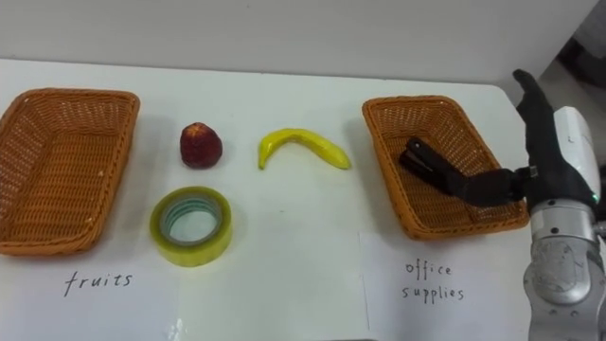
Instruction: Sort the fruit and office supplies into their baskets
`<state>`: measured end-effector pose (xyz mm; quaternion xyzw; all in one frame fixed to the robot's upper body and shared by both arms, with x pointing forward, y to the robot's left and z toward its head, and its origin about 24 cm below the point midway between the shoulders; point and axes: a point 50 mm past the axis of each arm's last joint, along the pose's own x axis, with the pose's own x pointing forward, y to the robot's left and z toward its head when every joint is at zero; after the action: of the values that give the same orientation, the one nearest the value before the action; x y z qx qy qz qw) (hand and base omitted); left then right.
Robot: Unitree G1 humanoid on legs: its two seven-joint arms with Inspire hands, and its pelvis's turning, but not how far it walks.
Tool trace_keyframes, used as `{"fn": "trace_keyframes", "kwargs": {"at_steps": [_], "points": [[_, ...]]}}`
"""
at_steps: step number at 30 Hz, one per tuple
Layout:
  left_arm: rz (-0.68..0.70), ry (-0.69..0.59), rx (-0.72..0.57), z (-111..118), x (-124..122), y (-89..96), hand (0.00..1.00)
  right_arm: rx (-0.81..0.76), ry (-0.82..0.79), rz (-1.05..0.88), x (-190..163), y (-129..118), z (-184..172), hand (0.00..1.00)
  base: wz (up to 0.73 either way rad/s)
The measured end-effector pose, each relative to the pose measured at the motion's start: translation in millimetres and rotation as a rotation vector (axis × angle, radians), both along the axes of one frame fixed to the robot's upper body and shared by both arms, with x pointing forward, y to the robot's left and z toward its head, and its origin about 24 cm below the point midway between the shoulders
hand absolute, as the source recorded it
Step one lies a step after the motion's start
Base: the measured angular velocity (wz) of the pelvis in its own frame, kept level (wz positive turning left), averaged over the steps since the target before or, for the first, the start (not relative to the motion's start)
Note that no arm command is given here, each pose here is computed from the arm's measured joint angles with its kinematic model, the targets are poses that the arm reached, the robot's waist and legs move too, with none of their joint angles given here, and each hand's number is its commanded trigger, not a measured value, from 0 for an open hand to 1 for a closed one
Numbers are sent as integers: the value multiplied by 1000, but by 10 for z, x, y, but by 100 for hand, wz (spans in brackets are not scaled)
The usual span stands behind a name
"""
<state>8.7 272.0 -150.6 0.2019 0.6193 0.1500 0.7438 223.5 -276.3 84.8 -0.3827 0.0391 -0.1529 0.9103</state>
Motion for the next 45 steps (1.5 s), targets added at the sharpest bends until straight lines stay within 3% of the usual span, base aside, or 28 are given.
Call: {"fn": "trace_keyframes", "kwargs": {"at_steps": [27,37,45], "points": [[-4,-25,14,5,105,6,0,64,-12,16,7,16,-9,0,0],[-22,-55,10,9,250,-7,0,99,0,167,114,285,24,0,0],[-24,-25,10,-1,157,-6,0,120,-101,263,192,477,266,0,7]]}}
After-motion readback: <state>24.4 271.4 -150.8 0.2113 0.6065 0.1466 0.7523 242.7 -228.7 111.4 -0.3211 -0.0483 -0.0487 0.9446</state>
